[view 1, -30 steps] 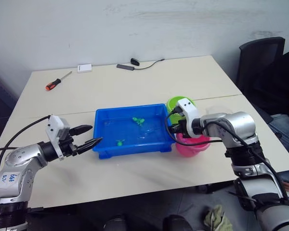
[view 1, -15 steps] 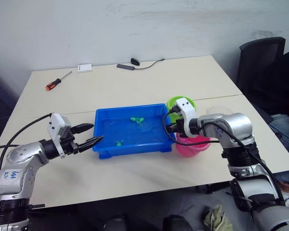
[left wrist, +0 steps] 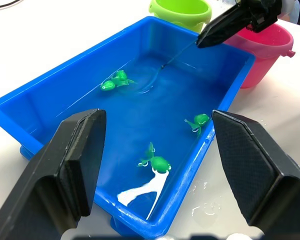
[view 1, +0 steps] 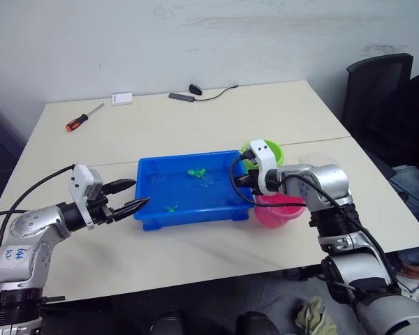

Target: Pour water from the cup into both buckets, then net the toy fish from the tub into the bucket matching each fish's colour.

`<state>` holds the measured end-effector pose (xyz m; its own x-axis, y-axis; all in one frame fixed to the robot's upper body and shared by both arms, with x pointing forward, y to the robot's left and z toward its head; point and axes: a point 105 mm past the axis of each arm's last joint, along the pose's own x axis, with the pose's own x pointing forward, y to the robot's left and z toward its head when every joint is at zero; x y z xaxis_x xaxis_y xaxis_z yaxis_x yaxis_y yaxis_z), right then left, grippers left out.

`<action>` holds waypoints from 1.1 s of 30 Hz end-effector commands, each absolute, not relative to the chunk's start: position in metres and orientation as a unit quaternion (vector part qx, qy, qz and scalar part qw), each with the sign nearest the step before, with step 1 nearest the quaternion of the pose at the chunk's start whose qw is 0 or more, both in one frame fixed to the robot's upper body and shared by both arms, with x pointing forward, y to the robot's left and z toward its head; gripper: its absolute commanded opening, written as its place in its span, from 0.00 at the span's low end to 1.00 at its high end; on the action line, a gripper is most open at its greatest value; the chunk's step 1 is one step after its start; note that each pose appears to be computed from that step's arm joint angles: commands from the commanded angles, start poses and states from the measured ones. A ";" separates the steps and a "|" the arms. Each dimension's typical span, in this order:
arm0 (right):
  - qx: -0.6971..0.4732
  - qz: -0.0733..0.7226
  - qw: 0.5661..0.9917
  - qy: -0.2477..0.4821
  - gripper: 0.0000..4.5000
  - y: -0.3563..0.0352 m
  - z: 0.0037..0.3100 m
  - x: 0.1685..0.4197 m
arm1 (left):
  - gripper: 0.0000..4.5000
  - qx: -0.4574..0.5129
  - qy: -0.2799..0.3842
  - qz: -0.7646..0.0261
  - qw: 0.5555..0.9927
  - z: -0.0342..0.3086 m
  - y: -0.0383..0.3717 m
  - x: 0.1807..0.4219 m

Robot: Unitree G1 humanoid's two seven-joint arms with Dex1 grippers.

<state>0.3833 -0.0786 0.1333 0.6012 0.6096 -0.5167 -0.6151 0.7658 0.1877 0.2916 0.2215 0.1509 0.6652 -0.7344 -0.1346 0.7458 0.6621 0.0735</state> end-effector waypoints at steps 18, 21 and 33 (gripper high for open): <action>-0.023 0.335 0.913 0.233 0.00 -0.092 0.161 0.381 | 0.82 0.069 0.023 -0.417 0.906 0.160 0.216 0.293; -0.027 0.338 0.912 0.232 0.00 -0.092 0.161 0.380 | 0.82 0.069 0.022 -0.418 0.906 0.160 0.216 0.294; -0.056 0.349 0.908 0.227 0.00 -0.098 0.163 0.369 | 0.82 0.068 0.019 -0.424 0.903 0.159 0.212 0.297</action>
